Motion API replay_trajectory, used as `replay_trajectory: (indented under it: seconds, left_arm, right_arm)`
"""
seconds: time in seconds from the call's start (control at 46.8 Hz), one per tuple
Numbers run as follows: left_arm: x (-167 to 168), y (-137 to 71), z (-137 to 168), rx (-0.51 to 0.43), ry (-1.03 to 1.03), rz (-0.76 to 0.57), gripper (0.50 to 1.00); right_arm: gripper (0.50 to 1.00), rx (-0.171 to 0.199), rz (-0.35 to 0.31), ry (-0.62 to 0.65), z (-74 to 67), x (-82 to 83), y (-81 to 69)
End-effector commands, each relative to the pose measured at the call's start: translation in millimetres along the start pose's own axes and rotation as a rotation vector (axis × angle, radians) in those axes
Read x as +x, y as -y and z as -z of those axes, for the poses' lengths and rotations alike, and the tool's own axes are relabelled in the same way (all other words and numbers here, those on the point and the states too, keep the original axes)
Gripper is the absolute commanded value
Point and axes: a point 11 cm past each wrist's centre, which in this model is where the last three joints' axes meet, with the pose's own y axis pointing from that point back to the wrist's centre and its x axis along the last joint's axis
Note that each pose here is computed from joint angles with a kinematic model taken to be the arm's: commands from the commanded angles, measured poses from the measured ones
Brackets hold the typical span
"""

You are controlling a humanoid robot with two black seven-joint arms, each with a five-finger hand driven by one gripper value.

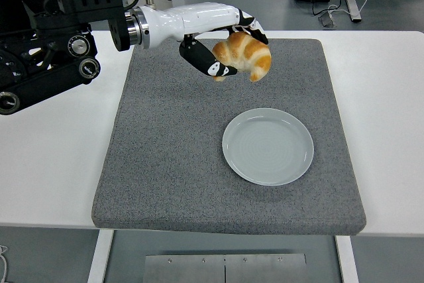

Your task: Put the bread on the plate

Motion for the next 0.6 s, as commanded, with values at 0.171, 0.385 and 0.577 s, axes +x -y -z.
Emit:
replay_trajectory:
  seconds: [0.171, 0.385, 0.577]
  left_arm:
    - [-23.1, 18.4, -15.0, -0.053, -0.026, 0.038, 0.666]
    - [-42.4, 29.3, -23.8, -0.083, -0.05, 0.071, 0.667]
    - [-53.1, 34.0, -25.8, -0.091, -0.068, 0.086, 0.667]
  right_arm:
    - [1.0, 0.0, 0.0, 0.0, 0.1, 0.0, 0.0]
    - [1.0, 0.0, 0.001, 0.0, 0.1, -0.5, 0.1]
    - [1.0, 0.0, 0.0, 0.0, 0.1, 0.0, 0.0]
